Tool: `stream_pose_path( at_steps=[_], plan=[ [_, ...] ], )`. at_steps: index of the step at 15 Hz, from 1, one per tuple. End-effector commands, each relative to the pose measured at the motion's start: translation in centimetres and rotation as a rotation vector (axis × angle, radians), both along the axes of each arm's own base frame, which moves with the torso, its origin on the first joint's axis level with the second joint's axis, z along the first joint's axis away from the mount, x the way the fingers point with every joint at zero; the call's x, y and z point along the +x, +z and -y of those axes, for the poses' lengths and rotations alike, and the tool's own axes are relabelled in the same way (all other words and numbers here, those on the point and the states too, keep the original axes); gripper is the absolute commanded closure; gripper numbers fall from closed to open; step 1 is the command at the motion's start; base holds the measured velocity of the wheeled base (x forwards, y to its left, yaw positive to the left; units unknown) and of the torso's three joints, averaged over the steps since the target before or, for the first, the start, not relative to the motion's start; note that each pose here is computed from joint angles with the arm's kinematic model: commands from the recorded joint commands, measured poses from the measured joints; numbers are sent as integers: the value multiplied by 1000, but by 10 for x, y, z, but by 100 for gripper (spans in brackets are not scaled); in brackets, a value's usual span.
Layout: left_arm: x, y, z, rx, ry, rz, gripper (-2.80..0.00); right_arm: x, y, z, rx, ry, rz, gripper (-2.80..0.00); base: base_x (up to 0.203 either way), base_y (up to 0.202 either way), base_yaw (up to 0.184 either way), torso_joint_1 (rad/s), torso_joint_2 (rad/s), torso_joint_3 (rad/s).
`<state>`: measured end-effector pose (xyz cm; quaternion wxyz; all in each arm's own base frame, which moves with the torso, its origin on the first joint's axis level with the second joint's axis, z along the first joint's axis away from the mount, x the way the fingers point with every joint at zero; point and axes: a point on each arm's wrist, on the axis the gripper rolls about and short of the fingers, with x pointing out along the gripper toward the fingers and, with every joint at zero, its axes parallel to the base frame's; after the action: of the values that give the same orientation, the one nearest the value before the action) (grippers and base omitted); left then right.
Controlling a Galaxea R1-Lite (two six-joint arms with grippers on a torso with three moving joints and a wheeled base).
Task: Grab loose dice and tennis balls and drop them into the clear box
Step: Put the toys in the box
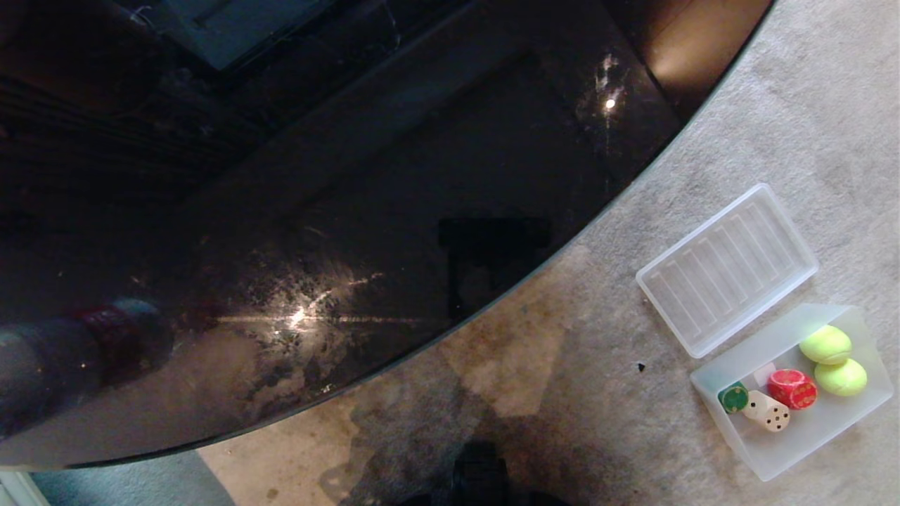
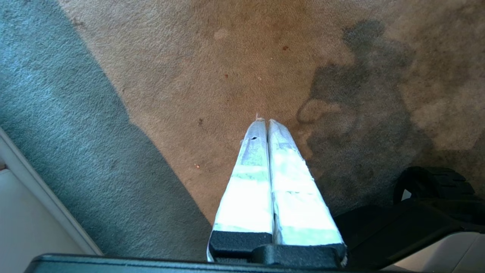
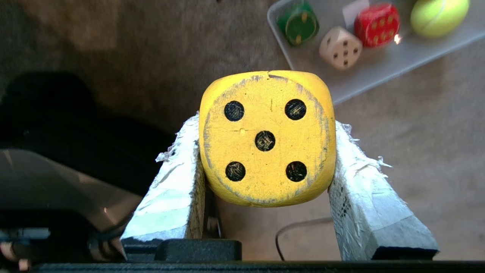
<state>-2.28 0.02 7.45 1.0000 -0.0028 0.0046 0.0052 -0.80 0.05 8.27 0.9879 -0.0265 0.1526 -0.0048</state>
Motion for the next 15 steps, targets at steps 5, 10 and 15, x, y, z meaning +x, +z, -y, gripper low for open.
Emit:
stream_pose_path(
  at_steps=[5,10,15],
  plan=[
    [0,0,0,0,0,0,0,-9,-5,0,-10,32,97,0,0,0,0,0,0,0],
    [0,0,0,0,0,0,0,-19,-8,0,-2,29,225,0,0,0,0,0,0,0],
    [0,0,0,0,0,0,0,-19,-8,0,-1,31,222,0,0,0,0,0,0,0]
  ],
)
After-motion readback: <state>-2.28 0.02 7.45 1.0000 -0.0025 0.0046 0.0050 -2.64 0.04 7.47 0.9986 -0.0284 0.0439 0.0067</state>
